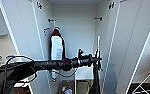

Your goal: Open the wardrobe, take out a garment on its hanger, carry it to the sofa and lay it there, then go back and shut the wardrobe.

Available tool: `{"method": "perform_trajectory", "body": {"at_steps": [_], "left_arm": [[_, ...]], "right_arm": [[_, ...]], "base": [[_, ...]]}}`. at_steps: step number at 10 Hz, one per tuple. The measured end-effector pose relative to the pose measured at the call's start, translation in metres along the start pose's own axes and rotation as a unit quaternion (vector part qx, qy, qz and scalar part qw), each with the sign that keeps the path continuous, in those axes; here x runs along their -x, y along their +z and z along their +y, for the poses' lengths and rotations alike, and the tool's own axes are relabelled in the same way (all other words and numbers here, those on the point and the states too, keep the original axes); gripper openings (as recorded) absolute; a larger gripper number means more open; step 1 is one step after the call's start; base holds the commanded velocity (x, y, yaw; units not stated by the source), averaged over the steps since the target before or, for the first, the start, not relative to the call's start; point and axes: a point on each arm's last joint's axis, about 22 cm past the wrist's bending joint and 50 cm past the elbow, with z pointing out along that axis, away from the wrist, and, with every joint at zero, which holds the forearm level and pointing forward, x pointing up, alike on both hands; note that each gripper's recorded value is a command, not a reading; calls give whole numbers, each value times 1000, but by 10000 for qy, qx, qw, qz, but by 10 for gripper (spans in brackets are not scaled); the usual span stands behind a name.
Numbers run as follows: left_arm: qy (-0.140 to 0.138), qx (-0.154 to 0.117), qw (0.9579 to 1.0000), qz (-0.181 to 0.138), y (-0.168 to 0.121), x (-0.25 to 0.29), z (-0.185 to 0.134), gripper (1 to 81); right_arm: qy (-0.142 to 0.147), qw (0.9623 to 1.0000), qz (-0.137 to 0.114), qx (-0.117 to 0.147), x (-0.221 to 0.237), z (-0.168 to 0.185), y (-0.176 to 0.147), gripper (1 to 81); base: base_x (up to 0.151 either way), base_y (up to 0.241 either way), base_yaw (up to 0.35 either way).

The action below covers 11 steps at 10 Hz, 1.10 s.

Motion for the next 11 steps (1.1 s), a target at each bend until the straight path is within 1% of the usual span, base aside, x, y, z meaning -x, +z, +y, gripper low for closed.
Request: {"method": "perform_trajectory", "body": {"at_steps": [2, 5, 8, 10, 11], "left_arm": [[60, 114, 9999, -78, 1, 8, 16, 10], [31, 67, 10000, -18, -6, 5, 10, 10], [28, 56, 10000, -6, -7, 5, 9, 10], [4, 45, 10000, 6, -9, 6, 6, 10], [-7, 60, 10000, -23, -10, 10, 9, 10]], "right_arm": [[28, 10000, -91, 16, 17, 2, -1, 811], [0, 10000, -19, 9, 6, 2, -1, 811], [3, 10000, -28, 10, 7, 2, -1, 811], [-3, 10000, -19, 11, 5, 2, -1, 811], [11, 10000, -60, 8, 14, 1, -1, 811]], "base": [[-122, 0, 0], [-86, 0, 0], [-66, 0, 0], [0, 0, 0], [0, 0, 0]]}}
